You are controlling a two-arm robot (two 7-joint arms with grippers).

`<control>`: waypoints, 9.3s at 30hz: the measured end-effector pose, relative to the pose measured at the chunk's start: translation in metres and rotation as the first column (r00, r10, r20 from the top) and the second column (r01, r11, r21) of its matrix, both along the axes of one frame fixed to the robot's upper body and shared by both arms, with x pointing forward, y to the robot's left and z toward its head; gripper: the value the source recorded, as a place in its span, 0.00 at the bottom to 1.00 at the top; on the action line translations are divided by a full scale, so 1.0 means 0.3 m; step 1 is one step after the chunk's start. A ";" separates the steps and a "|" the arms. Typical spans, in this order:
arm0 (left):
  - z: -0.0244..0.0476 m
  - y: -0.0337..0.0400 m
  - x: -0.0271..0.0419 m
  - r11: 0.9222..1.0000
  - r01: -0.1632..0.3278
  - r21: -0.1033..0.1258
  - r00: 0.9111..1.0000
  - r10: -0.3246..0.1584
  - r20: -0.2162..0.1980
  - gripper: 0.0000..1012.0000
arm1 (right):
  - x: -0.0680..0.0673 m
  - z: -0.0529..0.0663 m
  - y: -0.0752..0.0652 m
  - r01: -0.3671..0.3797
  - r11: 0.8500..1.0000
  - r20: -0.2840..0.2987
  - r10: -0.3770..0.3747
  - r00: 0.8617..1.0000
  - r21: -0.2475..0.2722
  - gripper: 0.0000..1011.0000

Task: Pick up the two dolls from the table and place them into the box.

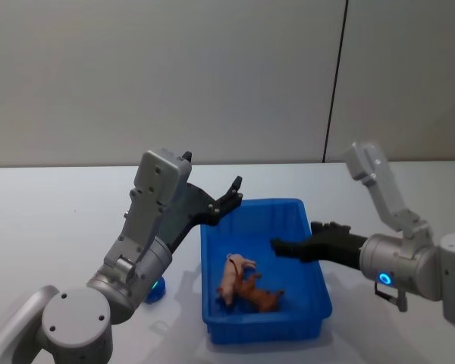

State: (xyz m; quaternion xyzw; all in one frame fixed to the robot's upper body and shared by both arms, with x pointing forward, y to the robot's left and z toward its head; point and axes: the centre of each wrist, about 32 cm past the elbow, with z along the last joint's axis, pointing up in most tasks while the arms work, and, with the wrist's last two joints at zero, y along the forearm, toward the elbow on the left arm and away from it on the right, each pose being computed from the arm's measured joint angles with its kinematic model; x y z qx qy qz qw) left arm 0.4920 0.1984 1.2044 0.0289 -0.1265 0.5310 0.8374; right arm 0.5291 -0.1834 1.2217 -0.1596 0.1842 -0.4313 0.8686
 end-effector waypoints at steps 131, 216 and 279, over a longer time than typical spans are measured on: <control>-0.134 0.253 -0.020 0.992 -0.096 0.083 0.799 0.127 -0.588 0.99 | -0.084 -0.046 -0.165 0.422 0.907 0.266 -0.401 0.877 -0.022 0.99; 0.065 0.203 0.084 0.992 0.103 -0.067 0.942 -0.119 -0.315 0.27 | -0.084 -0.046 -0.165 0.422 0.906 0.266 -0.401 0.877 -0.022 0.99; 0.063 -0.017 0.423 0.702 0.697 -0.149 0.593 -0.680 -0.430 0.13 | -0.084 -0.046 -0.165 0.422 0.907 0.266 -0.401 0.877 -0.022 0.99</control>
